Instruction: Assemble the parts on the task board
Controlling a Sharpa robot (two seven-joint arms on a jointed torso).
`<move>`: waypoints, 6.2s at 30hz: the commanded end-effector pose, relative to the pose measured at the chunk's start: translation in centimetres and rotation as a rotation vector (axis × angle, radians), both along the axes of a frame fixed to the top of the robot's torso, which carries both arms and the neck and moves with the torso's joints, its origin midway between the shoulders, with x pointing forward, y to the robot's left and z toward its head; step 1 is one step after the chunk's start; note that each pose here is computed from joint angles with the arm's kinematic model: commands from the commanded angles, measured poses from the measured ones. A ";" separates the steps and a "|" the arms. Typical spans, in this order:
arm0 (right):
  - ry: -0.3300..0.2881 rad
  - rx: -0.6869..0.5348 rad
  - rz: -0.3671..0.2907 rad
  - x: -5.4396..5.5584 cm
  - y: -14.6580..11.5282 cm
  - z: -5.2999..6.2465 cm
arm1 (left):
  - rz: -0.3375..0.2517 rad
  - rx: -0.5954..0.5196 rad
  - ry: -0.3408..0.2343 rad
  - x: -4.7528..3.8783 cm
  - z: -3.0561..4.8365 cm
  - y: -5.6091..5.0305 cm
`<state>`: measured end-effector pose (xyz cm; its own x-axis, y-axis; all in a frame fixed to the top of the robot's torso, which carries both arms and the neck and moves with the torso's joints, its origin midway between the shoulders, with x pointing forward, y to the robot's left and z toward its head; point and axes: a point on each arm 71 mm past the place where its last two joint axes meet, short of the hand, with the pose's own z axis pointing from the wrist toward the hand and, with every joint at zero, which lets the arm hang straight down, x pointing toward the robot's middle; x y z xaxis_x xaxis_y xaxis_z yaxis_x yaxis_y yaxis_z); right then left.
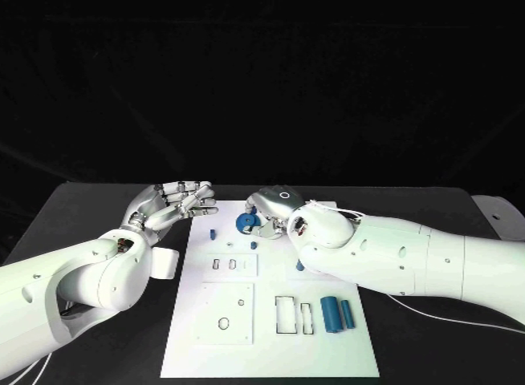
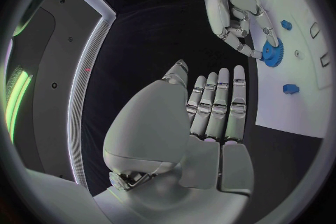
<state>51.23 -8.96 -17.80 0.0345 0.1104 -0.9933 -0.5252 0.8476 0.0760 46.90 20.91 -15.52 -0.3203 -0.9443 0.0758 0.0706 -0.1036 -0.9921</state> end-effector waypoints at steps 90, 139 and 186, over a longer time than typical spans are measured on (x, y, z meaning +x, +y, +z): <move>0.237 0.184 -0.104 -1.0 -20.0 -1.1 | 0.002 -0.003 -0.004 0.33 -0.07 0.7; 0.140 0.280 -0.159 -1.3 -18.8 -0.2 | 0.003 0.000 0.002 0.42 -0.14 0.8; 0.229 0.153 0.094 -7.2 2.1 -3.5 | 0.001 0.004 0.005 1.40 -0.56 0.2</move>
<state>44.02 -6.93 -21.08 -0.2137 0.2893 -0.9331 -0.5469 0.7560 0.3596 48.33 21.37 -16.20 -0.2991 -0.9520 0.0657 0.0624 -0.0882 -0.9941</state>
